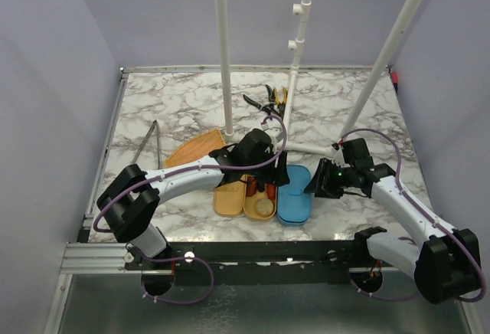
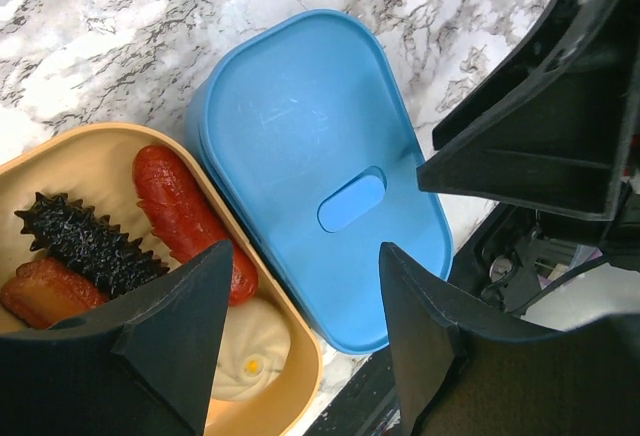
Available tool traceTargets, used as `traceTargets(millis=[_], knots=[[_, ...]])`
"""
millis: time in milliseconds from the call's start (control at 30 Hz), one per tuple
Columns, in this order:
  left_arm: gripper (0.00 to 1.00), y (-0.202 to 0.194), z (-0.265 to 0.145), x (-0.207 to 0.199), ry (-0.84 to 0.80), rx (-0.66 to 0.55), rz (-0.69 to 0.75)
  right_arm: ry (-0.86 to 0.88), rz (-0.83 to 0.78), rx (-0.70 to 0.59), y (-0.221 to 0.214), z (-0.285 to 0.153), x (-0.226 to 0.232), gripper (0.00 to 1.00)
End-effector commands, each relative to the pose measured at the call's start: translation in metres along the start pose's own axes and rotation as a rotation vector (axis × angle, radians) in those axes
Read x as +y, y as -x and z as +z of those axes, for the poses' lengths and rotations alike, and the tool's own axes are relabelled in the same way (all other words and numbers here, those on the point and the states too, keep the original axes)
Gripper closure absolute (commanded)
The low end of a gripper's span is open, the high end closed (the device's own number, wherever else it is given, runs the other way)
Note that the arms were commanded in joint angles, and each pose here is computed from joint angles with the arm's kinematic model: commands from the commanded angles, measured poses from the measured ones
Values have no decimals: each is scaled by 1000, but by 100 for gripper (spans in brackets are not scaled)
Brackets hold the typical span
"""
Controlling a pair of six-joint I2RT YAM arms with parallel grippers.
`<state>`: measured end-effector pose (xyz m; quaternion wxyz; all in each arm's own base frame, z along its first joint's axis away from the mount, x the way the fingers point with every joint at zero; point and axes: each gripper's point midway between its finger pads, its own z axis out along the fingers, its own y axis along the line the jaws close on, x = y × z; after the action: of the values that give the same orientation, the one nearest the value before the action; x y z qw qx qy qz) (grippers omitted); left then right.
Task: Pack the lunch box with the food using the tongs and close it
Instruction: Close the box lid on the packing box.
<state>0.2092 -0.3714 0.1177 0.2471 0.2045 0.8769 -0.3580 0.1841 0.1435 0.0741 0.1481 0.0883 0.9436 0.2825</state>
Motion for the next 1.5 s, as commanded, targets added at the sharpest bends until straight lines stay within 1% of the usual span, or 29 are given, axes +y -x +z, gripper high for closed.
traceTargets(millis=[0, 133, 267, 500, 733, 933, 1467], knots=[[39, 6, 1, 3, 36, -12, 24, -23, -33, -43, 11, -12, 4, 49], [39, 1, 4, 7, 62, 1, 24, -40, -25, -44, 11, -12, 1, 49], [39, 0, 6, 5, 75, 0, 36, -36, -7, -26, 6, -5, -2, 56], [39, -8, 16, 4, 95, 27, 47, -58, 17, -5, 2, 5, -11, 56], [39, -13, 19, 18, 194, 47, 83, -70, 27, 16, 3, 14, -15, 56], [39, -17, 19, 27, 248, 63, 102, -109, 28, 49, -4, 20, -24, 56], [39, -34, 24, 36, 275, 116, 99, -205, 28, 85, -17, 26, -39, 56]])
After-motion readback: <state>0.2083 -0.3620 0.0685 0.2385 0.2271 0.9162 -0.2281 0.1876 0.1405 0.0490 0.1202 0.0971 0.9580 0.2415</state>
